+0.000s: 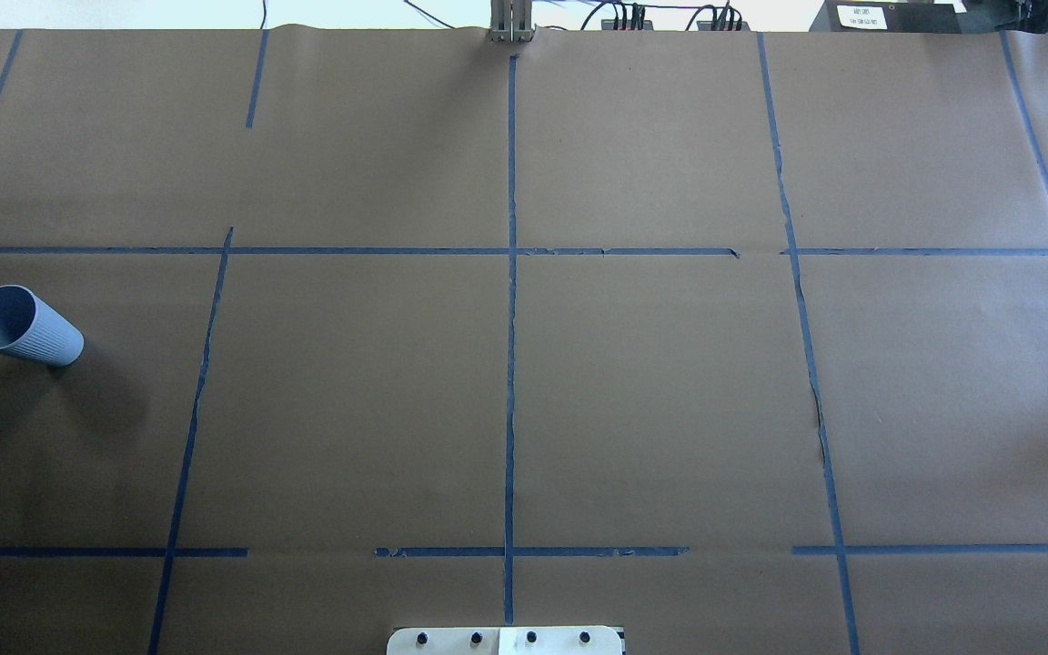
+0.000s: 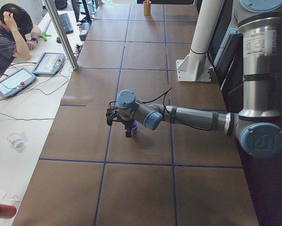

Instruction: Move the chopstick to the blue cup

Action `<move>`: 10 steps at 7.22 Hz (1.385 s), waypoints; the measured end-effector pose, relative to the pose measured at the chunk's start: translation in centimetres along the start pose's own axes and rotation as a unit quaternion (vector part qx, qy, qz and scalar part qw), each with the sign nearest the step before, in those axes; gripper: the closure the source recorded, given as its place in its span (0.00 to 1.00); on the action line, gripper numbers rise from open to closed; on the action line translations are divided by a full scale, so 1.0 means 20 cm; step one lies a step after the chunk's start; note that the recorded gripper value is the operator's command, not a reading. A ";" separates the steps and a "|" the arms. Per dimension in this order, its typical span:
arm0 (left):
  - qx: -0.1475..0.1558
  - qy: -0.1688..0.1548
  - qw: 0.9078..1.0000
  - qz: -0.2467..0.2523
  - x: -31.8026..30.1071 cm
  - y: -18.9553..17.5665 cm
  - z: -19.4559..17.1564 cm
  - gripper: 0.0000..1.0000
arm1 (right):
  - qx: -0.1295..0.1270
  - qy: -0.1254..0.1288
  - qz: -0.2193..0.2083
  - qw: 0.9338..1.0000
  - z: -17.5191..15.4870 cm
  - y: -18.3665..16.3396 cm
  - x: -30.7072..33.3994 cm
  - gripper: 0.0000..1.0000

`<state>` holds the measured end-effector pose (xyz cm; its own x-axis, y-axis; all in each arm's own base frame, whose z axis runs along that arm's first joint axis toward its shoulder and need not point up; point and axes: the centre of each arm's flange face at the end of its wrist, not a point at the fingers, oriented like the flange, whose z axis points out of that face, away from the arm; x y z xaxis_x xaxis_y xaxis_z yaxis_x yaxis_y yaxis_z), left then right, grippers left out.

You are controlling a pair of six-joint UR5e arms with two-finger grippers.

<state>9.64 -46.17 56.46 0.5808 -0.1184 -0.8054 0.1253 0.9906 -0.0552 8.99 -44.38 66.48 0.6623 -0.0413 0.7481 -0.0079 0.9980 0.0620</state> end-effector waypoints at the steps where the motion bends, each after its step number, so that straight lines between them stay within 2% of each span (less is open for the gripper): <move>1: 0.001 -0.008 1.000 -0.003 0.03 0.02 0.07 0.00 | 0.001 0.000 -0.001 1.000 0.00 0.00 0.00 0.00; 3: 0.004 -0.029 1.000 -0.006 0.06 0.05 0.19 0.00 | 0.002 0.001 -0.003 1.000 -0.01 0.00 -0.01 0.00; 5: 0.000 -0.032 0.999 -0.008 0.07 0.09 0.33 0.08 | 0.003 0.001 -0.004 1.000 -0.02 0.00 -0.02 0.00; 7: -0.005 -0.030 0.999 -0.011 0.09 0.11 0.40 0.78 | 0.004 0.001 -0.004 1.000 -0.02 -0.01 -0.02 0.00; 8: -0.005 -0.030 0.999 -0.013 0.09 0.11 0.41 0.93 | 0.004 0.001 -0.004 1.000 -0.02 -0.01 -0.02 0.00; 9: -0.006 -0.029 0.999 -0.014 0.10 0.11 0.41 0.98 | 0.004 0.001 -0.004 1.000 -0.02 -0.01 -0.02 0.00; 10: -0.007 -0.027 1.000 -0.013 0.11 0.11 0.40 1.00 | 0.004 0.001 -0.005 1.000 -0.02 -0.01 -0.02 0.00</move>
<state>17.68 -44.87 59.22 0.6203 -0.1480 -0.7703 0.1304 0.9878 -0.0848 9.00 -44.55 65.85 0.6636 -0.0510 0.7463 -0.0078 0.9972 0.0750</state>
